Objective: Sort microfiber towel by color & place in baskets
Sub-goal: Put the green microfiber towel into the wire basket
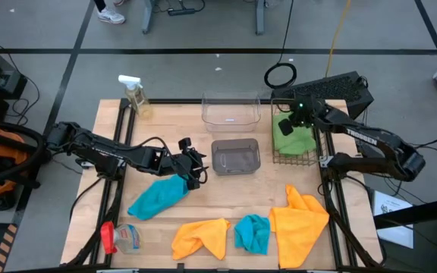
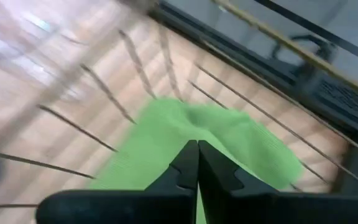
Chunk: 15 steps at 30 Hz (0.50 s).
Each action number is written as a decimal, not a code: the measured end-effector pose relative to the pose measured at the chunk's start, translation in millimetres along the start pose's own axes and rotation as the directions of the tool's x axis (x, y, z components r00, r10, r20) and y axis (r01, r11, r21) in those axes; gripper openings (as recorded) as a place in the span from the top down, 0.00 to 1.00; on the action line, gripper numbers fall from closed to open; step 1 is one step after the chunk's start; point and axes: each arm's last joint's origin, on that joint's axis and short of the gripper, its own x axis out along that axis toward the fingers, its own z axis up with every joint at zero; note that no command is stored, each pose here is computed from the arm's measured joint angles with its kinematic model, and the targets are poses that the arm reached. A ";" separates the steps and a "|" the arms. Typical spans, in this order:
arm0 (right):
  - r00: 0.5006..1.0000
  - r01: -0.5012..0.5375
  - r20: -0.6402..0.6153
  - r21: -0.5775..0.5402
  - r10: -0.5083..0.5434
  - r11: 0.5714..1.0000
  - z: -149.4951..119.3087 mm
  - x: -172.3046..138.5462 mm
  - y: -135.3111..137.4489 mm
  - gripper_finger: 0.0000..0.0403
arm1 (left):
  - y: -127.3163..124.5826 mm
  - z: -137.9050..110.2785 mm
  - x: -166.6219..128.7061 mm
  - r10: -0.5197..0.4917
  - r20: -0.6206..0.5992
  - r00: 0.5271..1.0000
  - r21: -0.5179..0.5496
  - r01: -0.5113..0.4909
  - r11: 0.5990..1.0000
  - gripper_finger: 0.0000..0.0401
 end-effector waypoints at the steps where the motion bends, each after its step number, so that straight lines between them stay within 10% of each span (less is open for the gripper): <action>1: 1.000 -0.010 0.011 -0.001 0.010 1.000 1.0 -0.3 1.0 1.00 | -0.1 0.0 0.0 0.000 0.000 1.000 0.000 0.000 1.000 0.50; 15: 0.991 0.012 -0.131 -0.015 -0.014 1.000 -3.5 61.1 7.0 1.00 | -5.6 -19.4 1.3 -0.008 -0.084 0.996 -0.141 -0.004 0.990 0.50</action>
